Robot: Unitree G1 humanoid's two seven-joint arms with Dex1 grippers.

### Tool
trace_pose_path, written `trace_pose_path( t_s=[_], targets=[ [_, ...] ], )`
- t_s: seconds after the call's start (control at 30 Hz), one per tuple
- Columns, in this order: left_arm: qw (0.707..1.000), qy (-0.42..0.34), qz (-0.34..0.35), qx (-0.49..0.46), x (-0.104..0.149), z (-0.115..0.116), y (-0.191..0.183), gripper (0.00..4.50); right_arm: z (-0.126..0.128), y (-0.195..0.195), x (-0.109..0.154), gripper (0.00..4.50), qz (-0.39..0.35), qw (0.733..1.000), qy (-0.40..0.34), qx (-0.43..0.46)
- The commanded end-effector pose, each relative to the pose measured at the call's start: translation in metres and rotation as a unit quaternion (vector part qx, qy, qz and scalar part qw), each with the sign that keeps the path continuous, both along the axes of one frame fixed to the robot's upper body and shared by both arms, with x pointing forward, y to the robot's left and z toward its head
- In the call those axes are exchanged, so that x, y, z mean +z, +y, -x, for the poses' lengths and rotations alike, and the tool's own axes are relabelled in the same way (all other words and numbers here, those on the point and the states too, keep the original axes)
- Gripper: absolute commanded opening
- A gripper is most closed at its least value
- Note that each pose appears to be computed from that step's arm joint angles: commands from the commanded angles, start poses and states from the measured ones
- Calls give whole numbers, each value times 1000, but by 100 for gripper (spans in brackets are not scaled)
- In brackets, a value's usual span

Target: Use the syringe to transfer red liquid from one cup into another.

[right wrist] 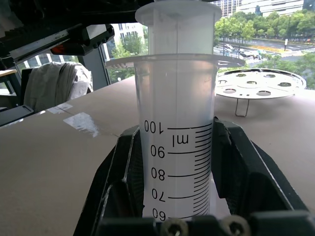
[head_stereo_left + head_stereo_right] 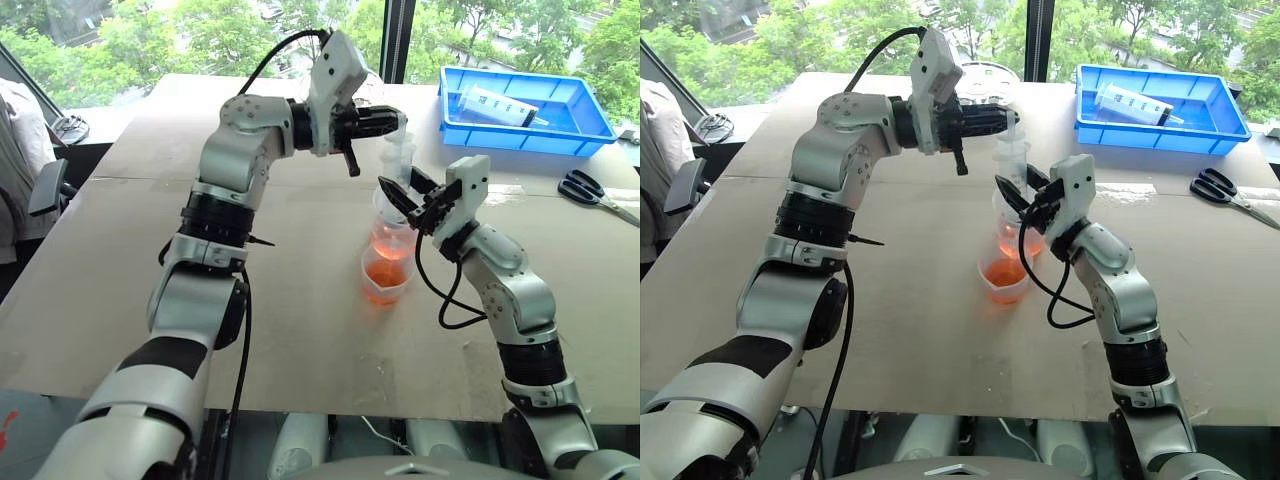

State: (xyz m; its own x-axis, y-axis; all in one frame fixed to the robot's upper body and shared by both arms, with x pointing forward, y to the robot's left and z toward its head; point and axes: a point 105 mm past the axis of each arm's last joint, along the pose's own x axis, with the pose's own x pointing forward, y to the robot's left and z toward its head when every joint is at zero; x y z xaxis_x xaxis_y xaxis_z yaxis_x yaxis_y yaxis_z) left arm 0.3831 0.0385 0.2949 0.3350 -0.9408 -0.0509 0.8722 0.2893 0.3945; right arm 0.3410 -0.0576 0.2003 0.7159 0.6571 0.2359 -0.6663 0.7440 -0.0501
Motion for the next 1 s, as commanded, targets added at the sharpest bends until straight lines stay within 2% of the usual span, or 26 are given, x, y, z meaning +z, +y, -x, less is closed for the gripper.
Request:
trace_pose_path(
  t_s=[0.03, 0.6, 0.73, 0.83, 0.97, 1.0],
  targets=[
    [997, -69, 38, 25, 44, 3, 6, 0, 18, 25, 0, 146, 14, 998, -9, 63],
    [997, -68, 37, 23, 42, 4, 6, 0, 17, 25, 1, 146, 12, 998, -11, 61],
    [997, -54, 60, 10, 46, 8, 6, 0, 15, 23, 8, 146, -1, 998, -18, 57],
    [997, -35, 64, -5, 46, 13, 9, 95, 14, 19, 24, 146, -29, 998, -33, 53],
    [996, -20, 90, -1, 49, 19, 16, 274, 13, 13, 45, 146, -62, 996, -53, 47],
    [996, -14, 91, -3, 49, 21, 18, 301, 13, 12, 49, 146, -67, 995, -55, 45]
  ],
)
